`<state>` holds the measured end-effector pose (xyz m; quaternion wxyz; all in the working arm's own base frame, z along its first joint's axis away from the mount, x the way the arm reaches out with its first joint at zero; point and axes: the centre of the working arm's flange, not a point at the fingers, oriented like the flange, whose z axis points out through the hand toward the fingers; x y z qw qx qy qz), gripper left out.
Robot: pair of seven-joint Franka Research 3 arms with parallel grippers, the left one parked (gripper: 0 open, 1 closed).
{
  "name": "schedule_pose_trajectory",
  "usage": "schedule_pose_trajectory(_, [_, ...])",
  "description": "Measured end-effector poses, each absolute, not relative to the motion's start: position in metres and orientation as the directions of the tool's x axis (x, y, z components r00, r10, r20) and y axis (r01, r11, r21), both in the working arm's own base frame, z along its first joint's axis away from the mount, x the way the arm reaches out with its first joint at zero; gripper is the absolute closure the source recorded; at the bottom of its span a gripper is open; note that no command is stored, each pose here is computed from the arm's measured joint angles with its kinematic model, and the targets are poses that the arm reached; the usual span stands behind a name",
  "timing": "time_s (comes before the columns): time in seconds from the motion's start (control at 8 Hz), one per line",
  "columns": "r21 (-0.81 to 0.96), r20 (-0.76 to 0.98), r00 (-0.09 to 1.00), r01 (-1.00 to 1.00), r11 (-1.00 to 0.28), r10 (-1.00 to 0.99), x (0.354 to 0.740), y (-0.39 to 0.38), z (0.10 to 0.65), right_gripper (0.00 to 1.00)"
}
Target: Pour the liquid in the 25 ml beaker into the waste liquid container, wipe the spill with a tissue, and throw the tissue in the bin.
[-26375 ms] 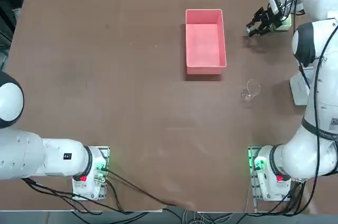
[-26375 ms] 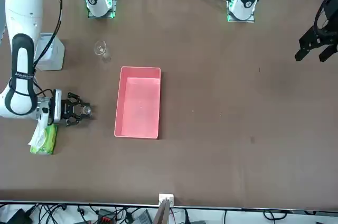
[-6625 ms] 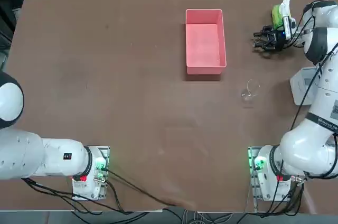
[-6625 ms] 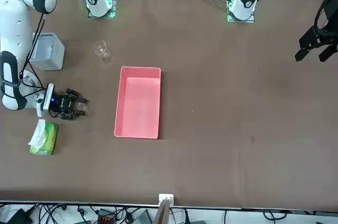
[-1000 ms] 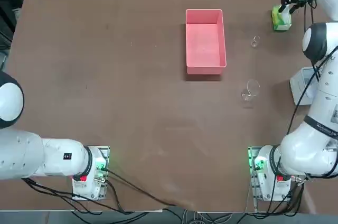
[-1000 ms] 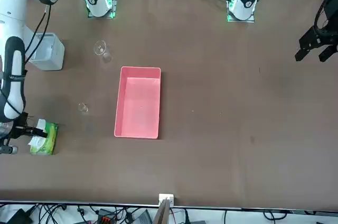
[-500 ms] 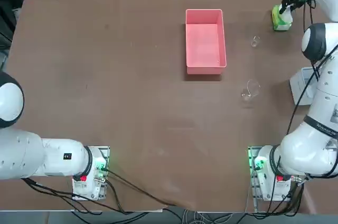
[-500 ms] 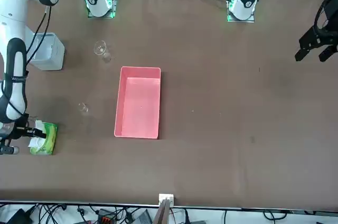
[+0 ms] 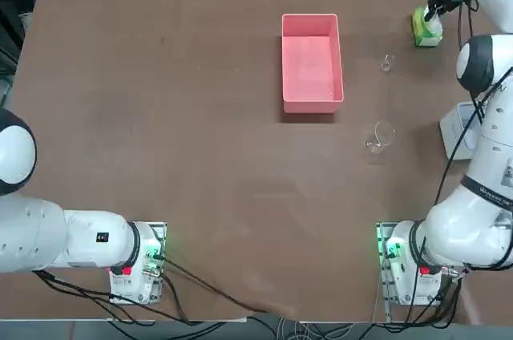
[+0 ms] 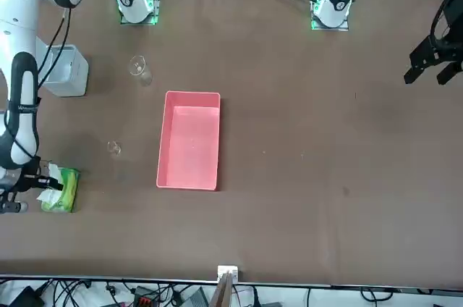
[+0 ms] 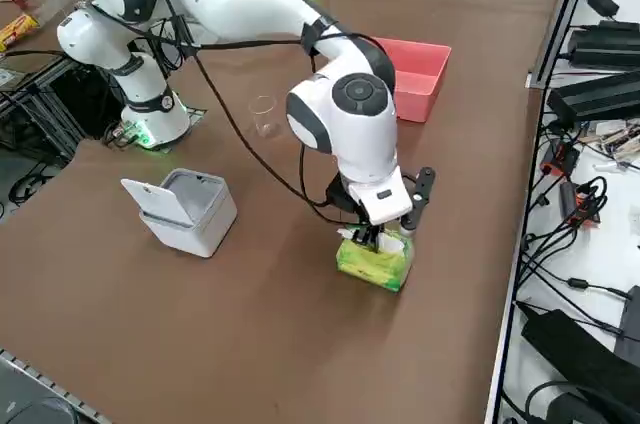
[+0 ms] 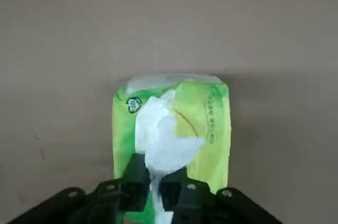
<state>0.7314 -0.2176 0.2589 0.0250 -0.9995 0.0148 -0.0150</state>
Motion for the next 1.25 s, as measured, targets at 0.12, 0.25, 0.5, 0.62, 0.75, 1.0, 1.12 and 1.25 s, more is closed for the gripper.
schedule_pose_trajectory(0.12, [-0.045, 0.028, 0.999, -0.024, -0.999, -0.025, 0.732, -0.216, 0.259, 0.85])
schedule_pose_trajectory(0.25, [-0.043, 0.028, 0.999, -0.022, -0.999, -0.023, 0.732, -0.216, 0.26, 0.98])
schedule_pose_trajectory(0.5, [-0.045, 0.018, 1.0, -0.02, -0.999, -0.021, 0.732, -0.216, 0.262, 0.98])
schedule_pose_trajectory(0.62, [-0.047, 0.007, 1.0, -0.018, -0.999, -0.018, 0.731, -0.216, 0.267, 0.98])
schedule_pose_trajectory(0.75, [-0.045, -0.005, 1.0, -0.011, -0.999, -0.011, 0.731, -0.216, 0.277, 0.98])
schedule_pose_trajectory(1.0, [-0.038, -0.015, 1.0, 0.011, -0.999, 0.011, 0.728, -0.214, 0.312, 0.98])
schedule_pose_trajectory(1.12, [-0.032, -0.029, 0.999, 0.024, -0.999, 0.025, 0.724, -0.214, 0.333, 0.98])
schedule_pose_trajectory(1.25, [-0.027, -0.045, 0.998, 0.034, -0.999, 0.035, 0.719, -0.213, 0.357, 0.98])
